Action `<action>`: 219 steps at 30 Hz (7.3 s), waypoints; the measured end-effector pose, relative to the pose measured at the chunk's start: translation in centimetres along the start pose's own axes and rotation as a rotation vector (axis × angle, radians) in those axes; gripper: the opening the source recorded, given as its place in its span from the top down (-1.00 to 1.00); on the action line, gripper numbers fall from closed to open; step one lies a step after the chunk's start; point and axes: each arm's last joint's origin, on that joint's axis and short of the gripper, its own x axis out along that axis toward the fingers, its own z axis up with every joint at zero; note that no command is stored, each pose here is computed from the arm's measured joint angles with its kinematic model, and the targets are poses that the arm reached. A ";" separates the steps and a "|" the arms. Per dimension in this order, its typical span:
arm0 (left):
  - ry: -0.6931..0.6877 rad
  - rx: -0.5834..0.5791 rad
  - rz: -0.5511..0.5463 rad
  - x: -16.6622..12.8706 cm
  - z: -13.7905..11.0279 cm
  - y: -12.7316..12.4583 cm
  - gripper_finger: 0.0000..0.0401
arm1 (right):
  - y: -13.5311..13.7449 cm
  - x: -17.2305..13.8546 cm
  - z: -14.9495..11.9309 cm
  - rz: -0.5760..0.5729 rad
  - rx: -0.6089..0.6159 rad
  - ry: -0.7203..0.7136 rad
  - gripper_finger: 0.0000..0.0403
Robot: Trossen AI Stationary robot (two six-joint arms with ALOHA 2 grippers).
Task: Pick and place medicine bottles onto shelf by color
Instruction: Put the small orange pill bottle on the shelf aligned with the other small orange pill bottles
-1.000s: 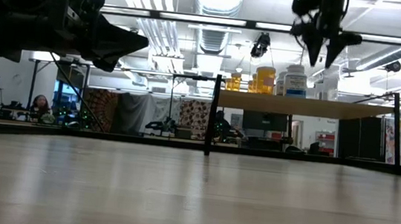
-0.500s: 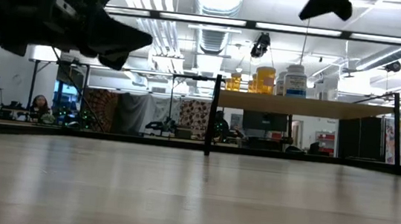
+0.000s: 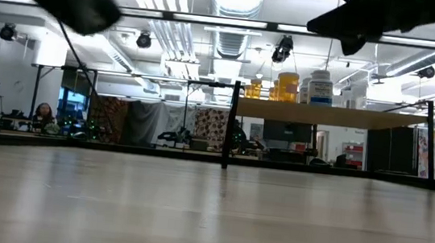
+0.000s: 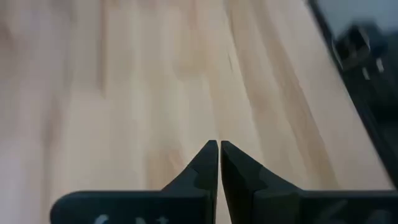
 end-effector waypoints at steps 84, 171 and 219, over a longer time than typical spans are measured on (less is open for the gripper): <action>0.895 0.597 0.082 5.9 -7.6 -14.4 -0.01 | 3.5 0.3 -4.8 0.185 -0.065 -0.102 0.95; -0.748 -0.123 0.152 3.3 -2.3 15.7 0.67 | -1.1 17.3 2.7 -0.024 0.155 0.021 0.32; -0.756 -0.146 0.132 3.2 -2.3 15.7 0.09 | -0.9 17.0 2.5 0.032 0.123 0.035 0.48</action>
